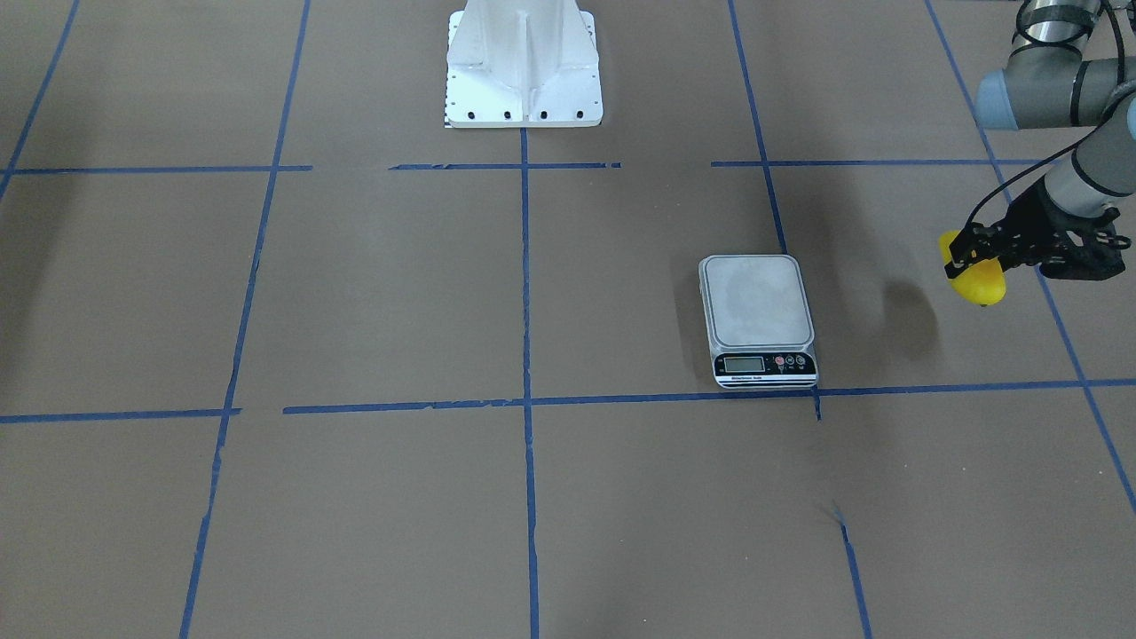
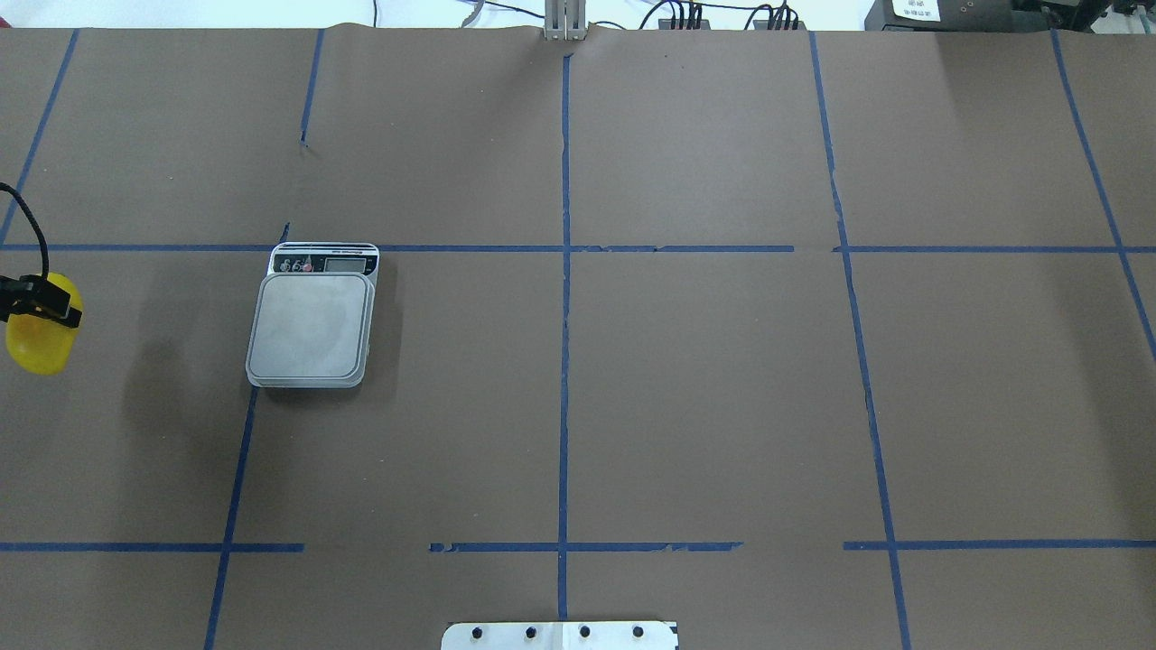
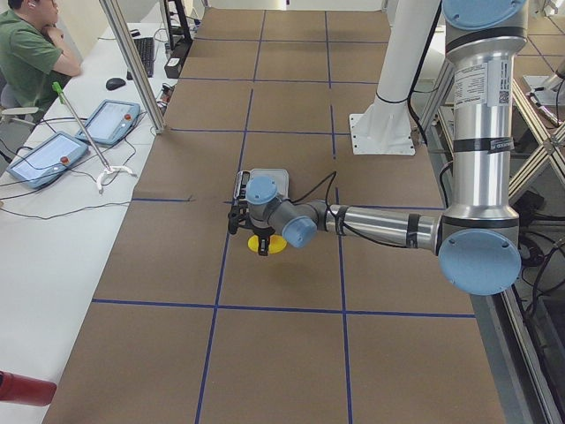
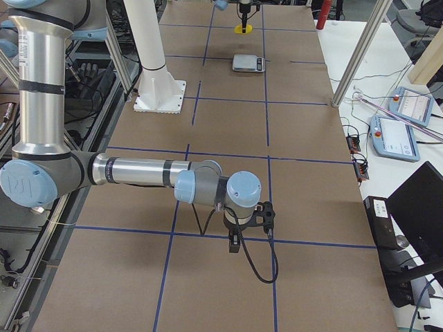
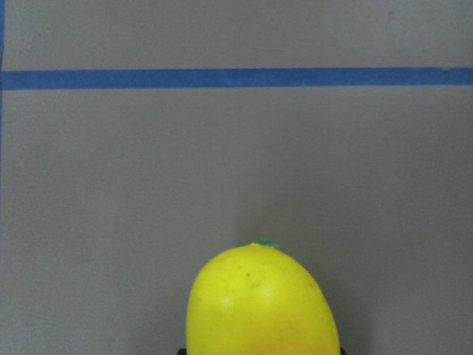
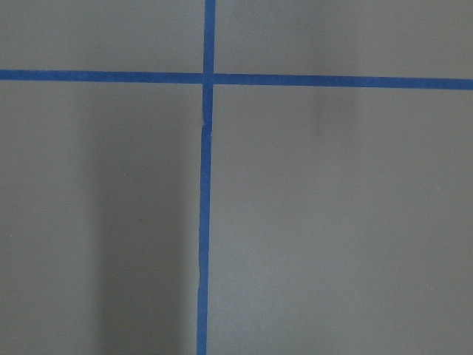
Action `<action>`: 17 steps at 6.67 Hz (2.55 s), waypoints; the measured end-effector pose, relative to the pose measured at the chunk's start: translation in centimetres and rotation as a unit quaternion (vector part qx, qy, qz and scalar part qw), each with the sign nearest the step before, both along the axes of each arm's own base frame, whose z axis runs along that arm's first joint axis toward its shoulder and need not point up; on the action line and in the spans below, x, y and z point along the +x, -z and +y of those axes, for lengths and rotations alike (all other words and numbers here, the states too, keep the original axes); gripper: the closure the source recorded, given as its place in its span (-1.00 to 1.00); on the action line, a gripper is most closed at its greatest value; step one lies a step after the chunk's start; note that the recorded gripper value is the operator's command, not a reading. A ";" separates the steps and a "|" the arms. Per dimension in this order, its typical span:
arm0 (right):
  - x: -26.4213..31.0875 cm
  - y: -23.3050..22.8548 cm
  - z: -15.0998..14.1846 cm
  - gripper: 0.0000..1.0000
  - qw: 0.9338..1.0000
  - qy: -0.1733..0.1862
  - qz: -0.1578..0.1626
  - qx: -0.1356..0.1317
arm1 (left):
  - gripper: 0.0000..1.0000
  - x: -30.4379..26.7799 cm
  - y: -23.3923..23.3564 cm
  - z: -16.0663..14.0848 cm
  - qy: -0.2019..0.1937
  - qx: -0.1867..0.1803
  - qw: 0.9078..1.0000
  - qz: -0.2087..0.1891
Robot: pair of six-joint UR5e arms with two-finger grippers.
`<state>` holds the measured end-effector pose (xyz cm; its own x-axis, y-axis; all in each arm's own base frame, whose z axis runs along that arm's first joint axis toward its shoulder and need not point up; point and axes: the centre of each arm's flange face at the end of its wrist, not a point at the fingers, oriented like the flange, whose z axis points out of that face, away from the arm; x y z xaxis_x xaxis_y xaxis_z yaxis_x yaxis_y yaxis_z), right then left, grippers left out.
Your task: Weigh mango
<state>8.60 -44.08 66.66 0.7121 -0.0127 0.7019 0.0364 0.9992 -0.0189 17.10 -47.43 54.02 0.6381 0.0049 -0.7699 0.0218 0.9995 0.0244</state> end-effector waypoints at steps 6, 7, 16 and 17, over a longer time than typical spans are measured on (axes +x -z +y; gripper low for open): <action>0.0 0.0 0.0 -1.00 1.000 0.000 0.000 0.001 | 1.00 15.8 14.3 -4.5 0.025 -0.074 0.996 0.039; 0.0 0.0 0.0 -1.00 1.000 0.000 0.000 0.000 | 0.36 17.5 13.3 -4.4 0.026 -0.071 0.996 0.043; 0.0 0.0 0.0 -1.00 1.000 0.000 0.000 0.000 | -1.00 -6.9 8.5 -7.5 -0.015 0.050 0.997 -0.063; 0.0 0.0 -0.1 -1.00 1.000 0.000 0.000 0.000 | -1.00 -12.2 4.6 -6.3 -0.032 0.065 0.995 -0.072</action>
